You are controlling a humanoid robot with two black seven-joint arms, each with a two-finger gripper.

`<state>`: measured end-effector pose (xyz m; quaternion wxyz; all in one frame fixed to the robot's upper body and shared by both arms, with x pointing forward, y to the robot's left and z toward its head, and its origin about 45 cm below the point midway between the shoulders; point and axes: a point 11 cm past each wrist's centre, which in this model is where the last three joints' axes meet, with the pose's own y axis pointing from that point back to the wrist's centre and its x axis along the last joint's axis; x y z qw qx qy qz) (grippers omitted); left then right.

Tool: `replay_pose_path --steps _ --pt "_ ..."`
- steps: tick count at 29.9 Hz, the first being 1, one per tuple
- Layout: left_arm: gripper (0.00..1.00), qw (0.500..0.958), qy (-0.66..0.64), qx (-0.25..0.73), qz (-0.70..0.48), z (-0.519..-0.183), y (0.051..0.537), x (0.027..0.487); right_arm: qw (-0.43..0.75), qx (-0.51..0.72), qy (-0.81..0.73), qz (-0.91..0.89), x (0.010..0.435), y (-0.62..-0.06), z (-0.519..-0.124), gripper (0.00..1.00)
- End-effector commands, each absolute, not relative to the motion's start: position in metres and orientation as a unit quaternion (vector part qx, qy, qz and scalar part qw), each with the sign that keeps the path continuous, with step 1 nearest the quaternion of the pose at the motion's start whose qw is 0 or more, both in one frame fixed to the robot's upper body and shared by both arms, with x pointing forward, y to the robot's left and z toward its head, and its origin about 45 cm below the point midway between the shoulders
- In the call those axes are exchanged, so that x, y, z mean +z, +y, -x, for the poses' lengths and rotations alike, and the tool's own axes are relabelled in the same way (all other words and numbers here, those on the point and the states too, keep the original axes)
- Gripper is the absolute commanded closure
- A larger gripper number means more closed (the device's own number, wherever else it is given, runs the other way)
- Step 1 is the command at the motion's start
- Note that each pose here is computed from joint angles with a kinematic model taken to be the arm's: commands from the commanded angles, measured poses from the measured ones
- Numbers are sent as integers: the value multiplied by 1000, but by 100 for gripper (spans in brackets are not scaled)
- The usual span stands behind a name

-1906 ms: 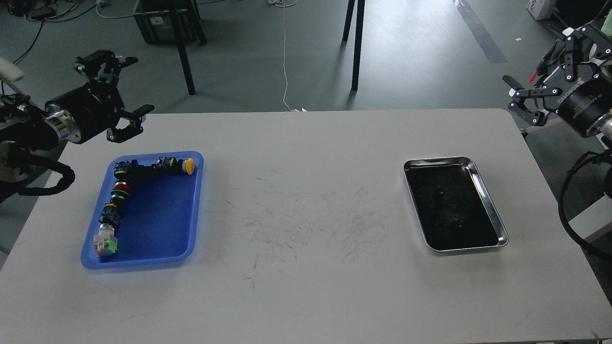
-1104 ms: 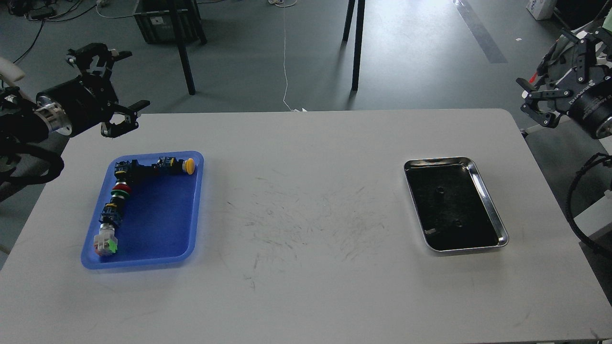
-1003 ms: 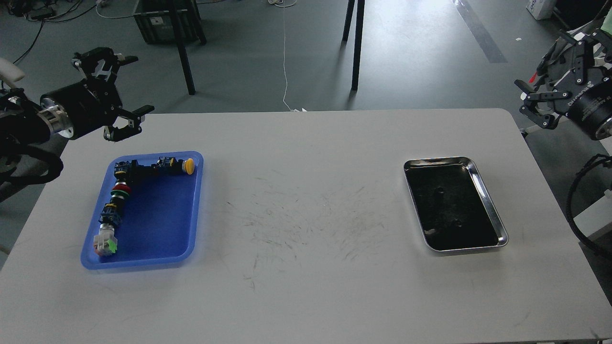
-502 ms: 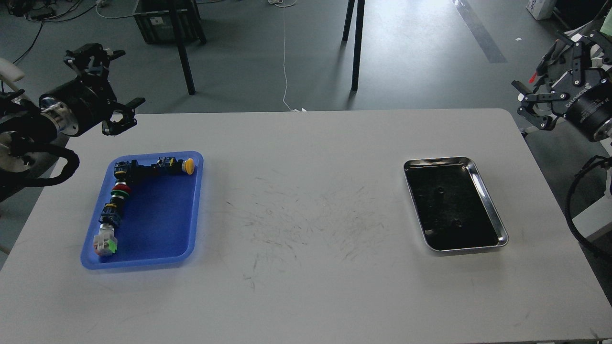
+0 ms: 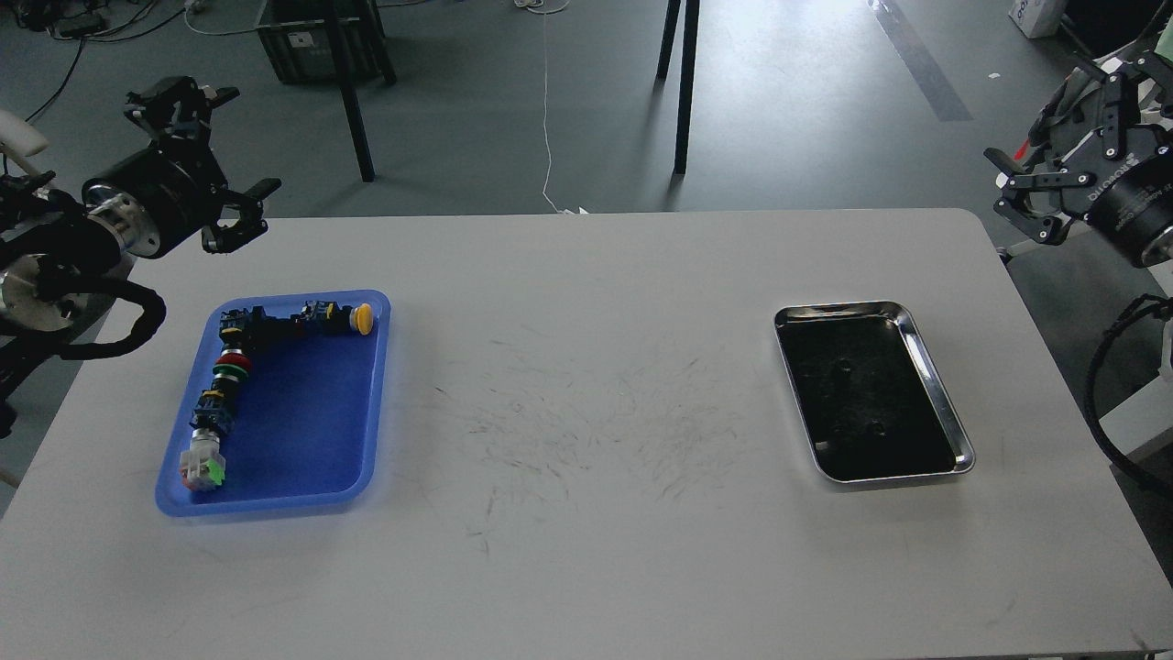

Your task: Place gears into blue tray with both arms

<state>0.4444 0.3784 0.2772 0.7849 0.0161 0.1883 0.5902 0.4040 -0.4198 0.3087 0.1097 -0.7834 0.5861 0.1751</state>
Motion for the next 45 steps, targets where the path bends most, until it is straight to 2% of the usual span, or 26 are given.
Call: replay_pose_path --steps 1,14,25,34,45 --pt "1 782 186 594 -12 -447 381 283 108 176 587 783 307 -420 -403 1" --pt "1 764 159 625 -2 -450 397 280 14 187 577 795 285 -420 -393 1" --pt "1 776 78 626 -1 -451 398 289 -46 149 570 807 293 -431 -382 1" --pt "1 777 79 624 17 -452 394 294 34 118 587 800 317 -427 -398 1" --pt "1 777 80 624 19 -452 395 295 107 134 615 770 299 -427 -418 1"
